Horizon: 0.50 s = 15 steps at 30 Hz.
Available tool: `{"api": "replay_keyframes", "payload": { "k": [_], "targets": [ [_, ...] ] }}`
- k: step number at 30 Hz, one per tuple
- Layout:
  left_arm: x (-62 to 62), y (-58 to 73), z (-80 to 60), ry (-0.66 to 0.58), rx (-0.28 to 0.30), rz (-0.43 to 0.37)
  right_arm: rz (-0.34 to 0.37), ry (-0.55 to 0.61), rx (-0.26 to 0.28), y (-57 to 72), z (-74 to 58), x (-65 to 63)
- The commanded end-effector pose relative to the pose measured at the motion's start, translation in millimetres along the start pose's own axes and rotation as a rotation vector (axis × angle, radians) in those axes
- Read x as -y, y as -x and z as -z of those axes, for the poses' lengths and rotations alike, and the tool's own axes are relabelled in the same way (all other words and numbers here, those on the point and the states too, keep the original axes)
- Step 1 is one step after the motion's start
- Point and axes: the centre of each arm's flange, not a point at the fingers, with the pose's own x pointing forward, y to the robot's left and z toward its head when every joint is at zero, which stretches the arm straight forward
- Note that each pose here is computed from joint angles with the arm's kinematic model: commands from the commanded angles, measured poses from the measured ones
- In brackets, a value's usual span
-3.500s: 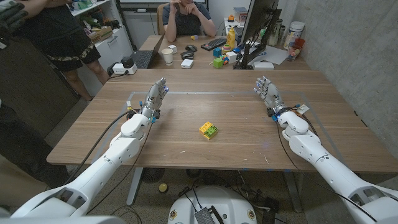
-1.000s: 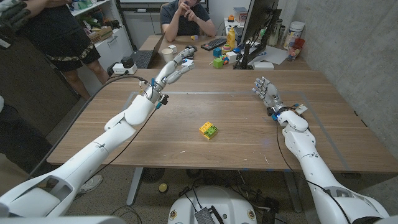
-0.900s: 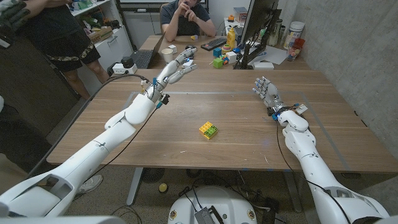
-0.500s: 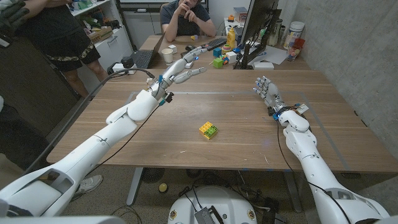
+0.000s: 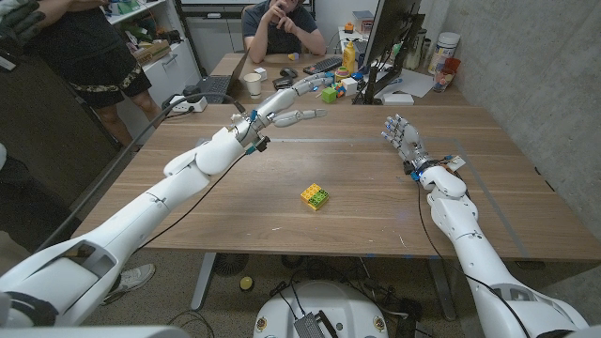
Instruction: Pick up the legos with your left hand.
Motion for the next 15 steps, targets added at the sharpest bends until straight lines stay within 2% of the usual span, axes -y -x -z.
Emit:
{"api": "replay_keyframes", "payload": {
  "k": [1,11,15],
  "targets": [
    [9.8,-16.5,-15.3,-0.030,0.100,0.112,0.005,0.006,0.003,-2.0,-0.8,1.0],
    [13.0,-20.9,-26.2,-0.059,0.161,0.158,0.012,0.014,0.008,-3.1,-2.1,2.8],
    [13.6,-20.6,-30.4,-0.081,0.169,0.178,0.010,0.013,0.009,-5.1,-1.7,2.5]
  ]
}}
